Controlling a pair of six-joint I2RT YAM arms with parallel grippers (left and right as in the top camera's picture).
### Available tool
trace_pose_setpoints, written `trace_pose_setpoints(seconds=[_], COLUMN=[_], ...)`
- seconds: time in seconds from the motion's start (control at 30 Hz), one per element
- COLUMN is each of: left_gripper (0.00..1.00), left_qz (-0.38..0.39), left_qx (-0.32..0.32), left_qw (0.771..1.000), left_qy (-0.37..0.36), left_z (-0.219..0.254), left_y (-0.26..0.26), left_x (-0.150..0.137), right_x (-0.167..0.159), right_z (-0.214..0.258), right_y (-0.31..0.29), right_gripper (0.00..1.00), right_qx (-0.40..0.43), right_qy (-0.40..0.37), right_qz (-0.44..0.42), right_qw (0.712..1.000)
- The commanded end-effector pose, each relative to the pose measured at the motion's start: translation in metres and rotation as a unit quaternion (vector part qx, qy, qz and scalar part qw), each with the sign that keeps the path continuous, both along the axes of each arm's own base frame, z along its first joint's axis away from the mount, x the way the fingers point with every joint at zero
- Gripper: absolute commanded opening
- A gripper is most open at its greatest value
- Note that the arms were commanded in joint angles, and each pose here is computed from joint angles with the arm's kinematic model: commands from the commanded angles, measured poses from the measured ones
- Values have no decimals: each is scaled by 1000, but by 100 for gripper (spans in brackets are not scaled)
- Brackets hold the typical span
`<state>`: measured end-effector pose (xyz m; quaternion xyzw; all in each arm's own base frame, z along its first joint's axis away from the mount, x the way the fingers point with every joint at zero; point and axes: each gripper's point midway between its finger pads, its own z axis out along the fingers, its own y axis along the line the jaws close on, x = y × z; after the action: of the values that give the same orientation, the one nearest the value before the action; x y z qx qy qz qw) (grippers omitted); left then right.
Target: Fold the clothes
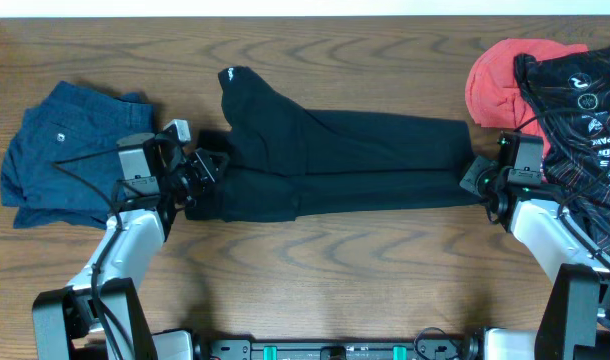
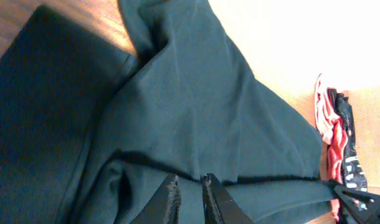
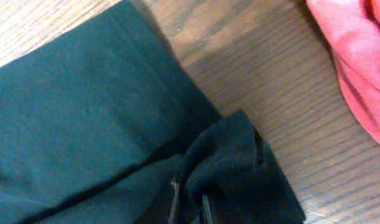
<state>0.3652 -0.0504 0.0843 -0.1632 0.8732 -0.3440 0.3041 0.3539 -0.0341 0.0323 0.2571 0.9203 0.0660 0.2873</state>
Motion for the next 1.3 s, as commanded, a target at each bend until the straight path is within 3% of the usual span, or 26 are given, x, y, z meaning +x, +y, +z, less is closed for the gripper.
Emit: trace_pose_setpoints(seconds=[0.0, 0.13, 0.17, 0.37, 0.53, 0.87, 1.13, 1.27], left_gripper=[17, 17, 22, 24, 24, 24, 24, 31], left_qz=[8, -11, -19, -35, -78, -112, -136, -179], left_qx=[15, -16, -26, -53, -74, -77, -76, -60], left_qw=[1000, 999, 999, 993, 990, 987, 983, 977], left_qy=[-2, 27, 36, 100, 93, 83, 97, 98], left_z=[0, -4, -5, -17, -11, -7, -10, -12], left_y=[2, -8, -12, -22, -38, -52, -67, -90], left_x=[5, -7, -11, -36, -44, -49, -59, -71], right_x=[5, 3, 2, -10, -19, 13, 20, 12], right_z=[4, 2, 2, -6, -10, 11, 13, 7], right_y=[4, 5, 5, 1, -14, -17, -17, -11], right_gripper=[10, 20, 23, 28, 29, 28, 31, 33], right_qx=[-6, -6, -9, -21, -58, -64, -66, -59], right_qy=[-5, 2, 3, 32, 55, -24, -37, -17], right_qz=[12, 14, 18, 16, -7, -12, -12, 8], right_qw=[1000, 1000, 1000, 999, 997, 998, 997, 998])
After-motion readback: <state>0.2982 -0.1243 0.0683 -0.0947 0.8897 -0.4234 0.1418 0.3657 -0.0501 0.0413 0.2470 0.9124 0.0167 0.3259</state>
